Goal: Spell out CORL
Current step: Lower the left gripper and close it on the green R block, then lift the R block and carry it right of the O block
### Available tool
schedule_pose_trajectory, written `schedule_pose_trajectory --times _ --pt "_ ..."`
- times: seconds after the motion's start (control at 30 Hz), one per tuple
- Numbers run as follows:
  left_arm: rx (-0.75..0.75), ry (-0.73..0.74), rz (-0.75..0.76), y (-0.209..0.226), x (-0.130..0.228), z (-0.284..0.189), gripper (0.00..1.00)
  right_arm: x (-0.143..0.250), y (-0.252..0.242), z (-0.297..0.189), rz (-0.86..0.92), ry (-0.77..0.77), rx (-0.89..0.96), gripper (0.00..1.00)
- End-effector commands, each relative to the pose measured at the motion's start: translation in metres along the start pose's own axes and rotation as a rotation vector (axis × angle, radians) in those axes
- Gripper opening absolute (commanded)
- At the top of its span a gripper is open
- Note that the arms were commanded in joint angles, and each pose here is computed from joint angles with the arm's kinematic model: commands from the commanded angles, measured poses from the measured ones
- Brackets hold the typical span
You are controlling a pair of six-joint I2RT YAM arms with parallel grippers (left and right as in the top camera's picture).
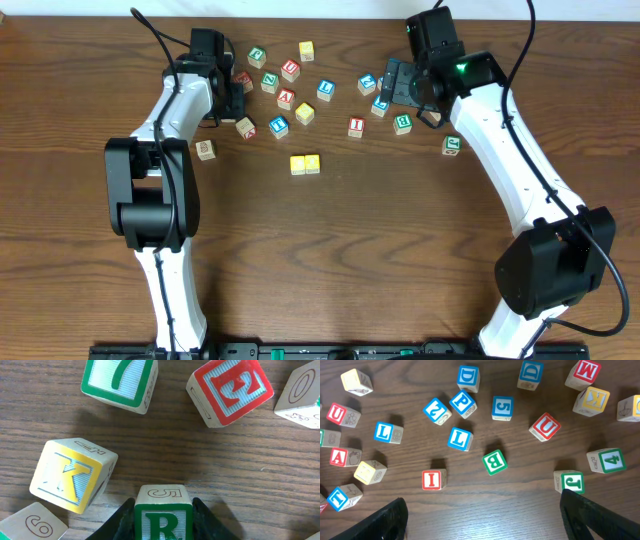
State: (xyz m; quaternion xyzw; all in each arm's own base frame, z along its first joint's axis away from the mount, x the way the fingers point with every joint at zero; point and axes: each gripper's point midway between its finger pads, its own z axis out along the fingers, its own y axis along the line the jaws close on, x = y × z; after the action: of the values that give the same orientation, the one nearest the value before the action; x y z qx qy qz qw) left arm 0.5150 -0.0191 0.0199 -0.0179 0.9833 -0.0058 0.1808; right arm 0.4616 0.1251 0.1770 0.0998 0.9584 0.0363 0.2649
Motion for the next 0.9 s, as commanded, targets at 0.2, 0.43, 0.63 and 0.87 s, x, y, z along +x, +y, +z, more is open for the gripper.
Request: schedule_pose_trajectory --times 0.2,0.43,0.63,0.87 --pt "-0.002 -0.128 -0.04 0.002 -0.033 -0.061 0.31 -0.006 0.0 -0.008 -0.013 -0.028 0.008 0.93" --pt "0.046 -0.185 -0.046 -0.025 -0.037 -0.117 0.31 -0.009 -0.003 -0.008 -0.01 -0.041 0.023 0.91" --pt "0.107 -0.116 -0.016 -0.08 -0.008 -0.142 0.31 -0.015 -0.009 -0.007 0.006 -0.052 0.026 0.93" --pt "0.124 0.022 0.007 -0.132 0.042 -0.141 0.31 -0.022 -0.032 -0.005 0.048 -0.048 0.051 0.96"
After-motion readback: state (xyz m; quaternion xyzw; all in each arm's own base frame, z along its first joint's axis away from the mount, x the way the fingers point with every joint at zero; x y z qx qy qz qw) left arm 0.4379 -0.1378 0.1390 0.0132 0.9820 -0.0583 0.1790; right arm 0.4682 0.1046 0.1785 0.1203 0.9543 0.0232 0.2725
